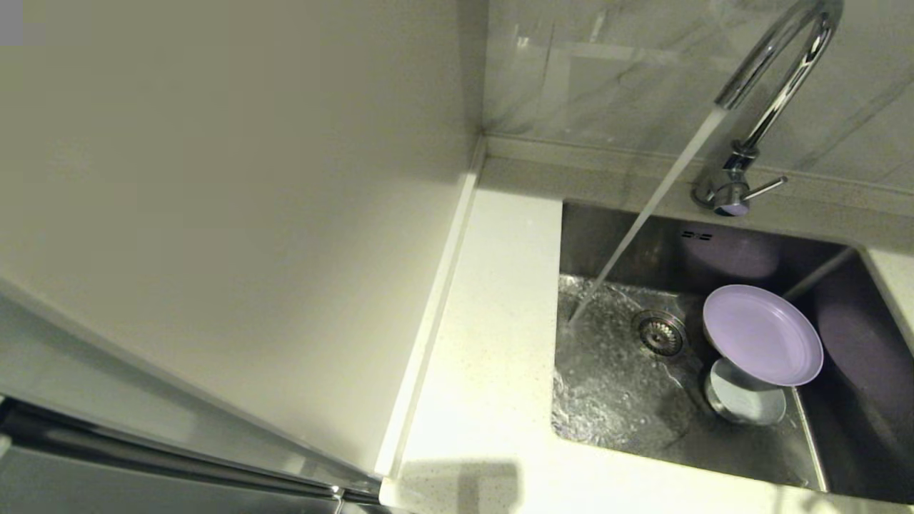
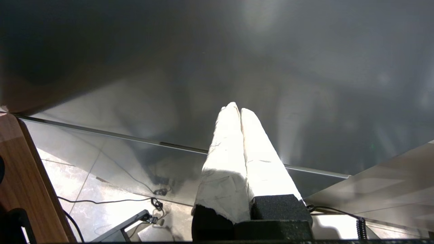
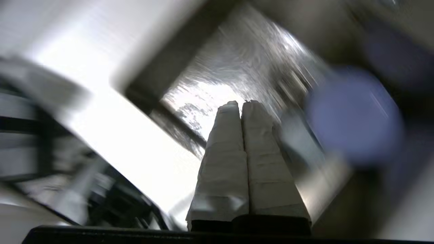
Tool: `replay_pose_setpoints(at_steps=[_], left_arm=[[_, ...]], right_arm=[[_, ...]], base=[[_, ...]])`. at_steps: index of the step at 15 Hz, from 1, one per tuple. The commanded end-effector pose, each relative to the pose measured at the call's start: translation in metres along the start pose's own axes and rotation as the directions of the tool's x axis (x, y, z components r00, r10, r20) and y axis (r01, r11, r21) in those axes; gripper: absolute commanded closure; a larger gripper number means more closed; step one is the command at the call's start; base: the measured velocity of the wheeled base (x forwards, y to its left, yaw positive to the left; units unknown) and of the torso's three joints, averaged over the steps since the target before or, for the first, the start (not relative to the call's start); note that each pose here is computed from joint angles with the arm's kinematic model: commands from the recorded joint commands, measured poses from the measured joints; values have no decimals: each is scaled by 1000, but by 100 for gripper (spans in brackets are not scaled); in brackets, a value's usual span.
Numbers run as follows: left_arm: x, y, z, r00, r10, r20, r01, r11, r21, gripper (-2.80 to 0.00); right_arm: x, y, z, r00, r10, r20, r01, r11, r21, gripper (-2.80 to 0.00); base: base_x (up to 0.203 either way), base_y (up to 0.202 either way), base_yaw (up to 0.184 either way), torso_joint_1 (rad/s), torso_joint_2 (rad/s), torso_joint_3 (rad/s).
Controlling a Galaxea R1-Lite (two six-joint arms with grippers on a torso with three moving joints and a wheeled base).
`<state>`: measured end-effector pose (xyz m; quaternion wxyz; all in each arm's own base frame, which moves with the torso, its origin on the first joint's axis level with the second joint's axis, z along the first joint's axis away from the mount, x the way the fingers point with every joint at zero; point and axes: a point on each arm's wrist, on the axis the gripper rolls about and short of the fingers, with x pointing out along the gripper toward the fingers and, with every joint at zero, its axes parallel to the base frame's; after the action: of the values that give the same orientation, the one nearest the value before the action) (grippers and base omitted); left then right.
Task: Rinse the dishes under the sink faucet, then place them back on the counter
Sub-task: Wait for the water to rinse the bowl
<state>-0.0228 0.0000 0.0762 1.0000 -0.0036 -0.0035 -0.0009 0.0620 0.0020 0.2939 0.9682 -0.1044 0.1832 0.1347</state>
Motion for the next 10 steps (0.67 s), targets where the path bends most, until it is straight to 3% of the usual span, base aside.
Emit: replay_pose_setpoints(at_steps=[1, 5, 6, 7, 10], left_arm=[[0, 0, -1, 1000, 0, -2, 0, 1000, 0, 0], [0, 0, -1, 1000, 0, -2, 0, 1000, 0, 0], [0, 0, -1, 1000, 0, -2, 0, 1000, 0, 0], [0, 0, -1, 1000, 0, -2, 0, 1000, 0, 0], [0, 0, -1, 1000, 0, -2, 0, 1000, 0, 0]], right_arm=[[-45, 17, -53, 872, -474, -121, 474, 880, -26, 0], [-57, 41, -132, 807, -580, -116, 589, 804, 81, 0], [-54, 44, -147, 780, -611, -135, 625, 769, 134, 0], [-51, 43, -154, 721, -671, -171, 692, 707, 145, 0], [-39, 41, -177, 489, -820, -297, 865, 501, 40, 0]], base=[[0, 0, 0, 0, 0, 0], [0, 0, 0, 0, 0, 0], [0, 0, 0, 0, 0, 0], [0, 0, 0, 0, 0, 0], [0, 0, 0, 0, 0, 0]])
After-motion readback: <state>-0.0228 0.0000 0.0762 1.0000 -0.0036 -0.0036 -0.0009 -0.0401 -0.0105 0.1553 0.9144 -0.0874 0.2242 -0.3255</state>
